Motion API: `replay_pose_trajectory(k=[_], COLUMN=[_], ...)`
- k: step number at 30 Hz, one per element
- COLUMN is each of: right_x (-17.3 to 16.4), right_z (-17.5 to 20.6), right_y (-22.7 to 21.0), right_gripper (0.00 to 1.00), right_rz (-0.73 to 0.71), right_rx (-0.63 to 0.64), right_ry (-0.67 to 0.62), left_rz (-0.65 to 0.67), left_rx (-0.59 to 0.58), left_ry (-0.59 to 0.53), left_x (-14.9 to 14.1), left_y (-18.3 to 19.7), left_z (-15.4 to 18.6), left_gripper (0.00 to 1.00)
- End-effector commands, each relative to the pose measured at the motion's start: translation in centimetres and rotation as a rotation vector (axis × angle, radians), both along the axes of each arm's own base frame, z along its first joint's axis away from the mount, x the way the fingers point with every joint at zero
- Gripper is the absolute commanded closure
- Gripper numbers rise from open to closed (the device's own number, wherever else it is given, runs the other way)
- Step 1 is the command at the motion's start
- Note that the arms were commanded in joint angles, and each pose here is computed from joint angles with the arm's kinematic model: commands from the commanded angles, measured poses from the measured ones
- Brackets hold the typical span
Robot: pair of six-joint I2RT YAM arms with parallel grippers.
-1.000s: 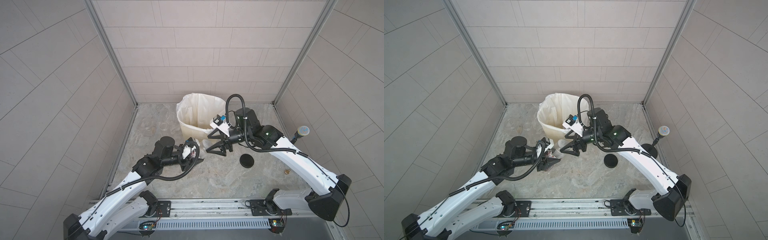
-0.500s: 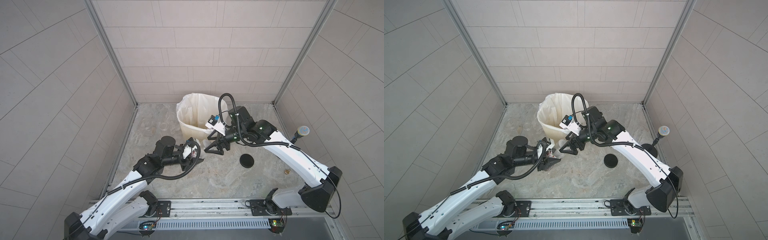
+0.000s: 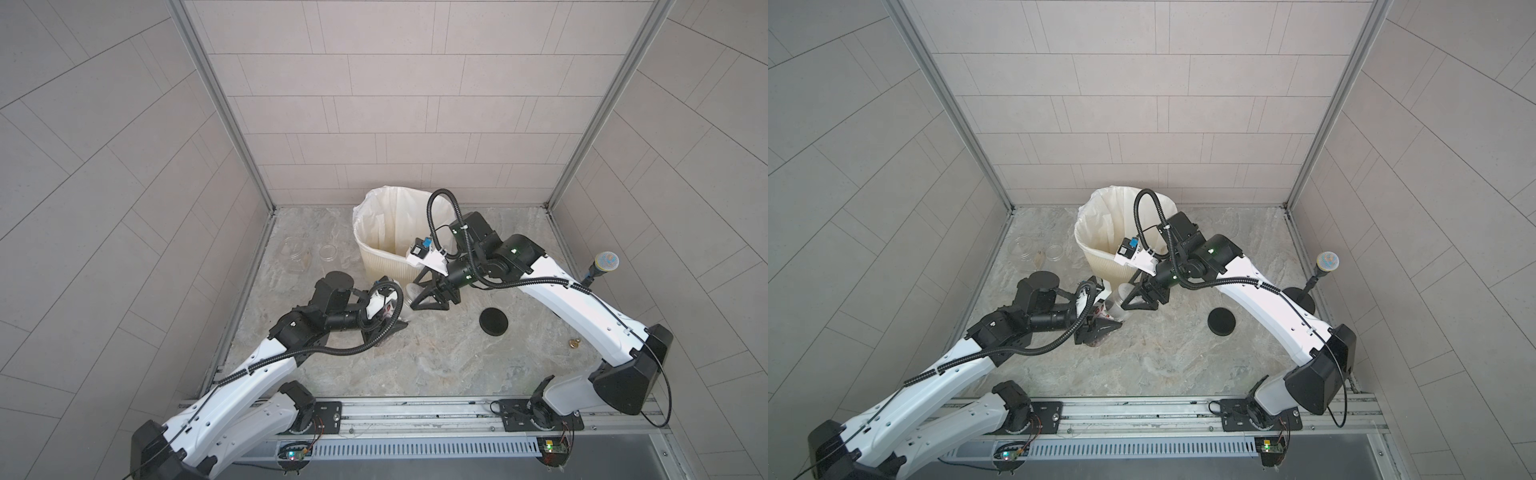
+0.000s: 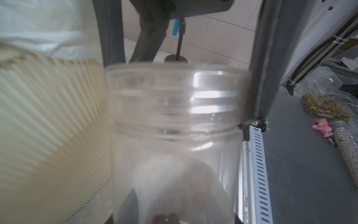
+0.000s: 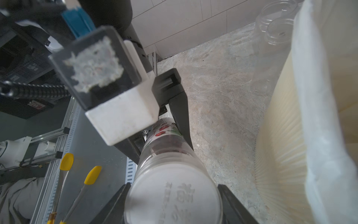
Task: Empty the moldy dried flower tea in the jars
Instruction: Unscrew the lid from the jar.
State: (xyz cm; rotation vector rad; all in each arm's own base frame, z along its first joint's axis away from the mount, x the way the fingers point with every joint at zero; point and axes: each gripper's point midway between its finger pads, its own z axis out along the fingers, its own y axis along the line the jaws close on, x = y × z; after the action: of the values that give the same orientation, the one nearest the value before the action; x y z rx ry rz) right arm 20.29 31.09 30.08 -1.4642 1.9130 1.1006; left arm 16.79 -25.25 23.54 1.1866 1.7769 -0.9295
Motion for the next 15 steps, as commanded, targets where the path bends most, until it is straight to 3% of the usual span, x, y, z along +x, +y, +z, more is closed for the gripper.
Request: replay_pose_trajectory(k=[1, 7, 15], right_x=[-1.6, -1.6, 0.8], right_z=[0.0, 2.5, 6.3], right_y=[-0.4, -0.3, -0.3], right_gripper=[0.58, 0.63, 0.67], right_rz=[0.150, 0.222, 0.084], right_rx=[0.043, 0.214, 0.429], right_ry=[-0.071, -0.158, -0.136], left_rz=[-0.065, -0.072, -0.046], left_rx=[-0.052, -0.057, -0.067], left_ry=[-0.028, 0.000, -0.009], left_x=[-0.8, -1.5, -1.5], left_y=[-0.5, -0.3, 0.1], left_z=[2.8, 2.7, 2.5], left_gripper=[0.65, 0.65, 0.65])
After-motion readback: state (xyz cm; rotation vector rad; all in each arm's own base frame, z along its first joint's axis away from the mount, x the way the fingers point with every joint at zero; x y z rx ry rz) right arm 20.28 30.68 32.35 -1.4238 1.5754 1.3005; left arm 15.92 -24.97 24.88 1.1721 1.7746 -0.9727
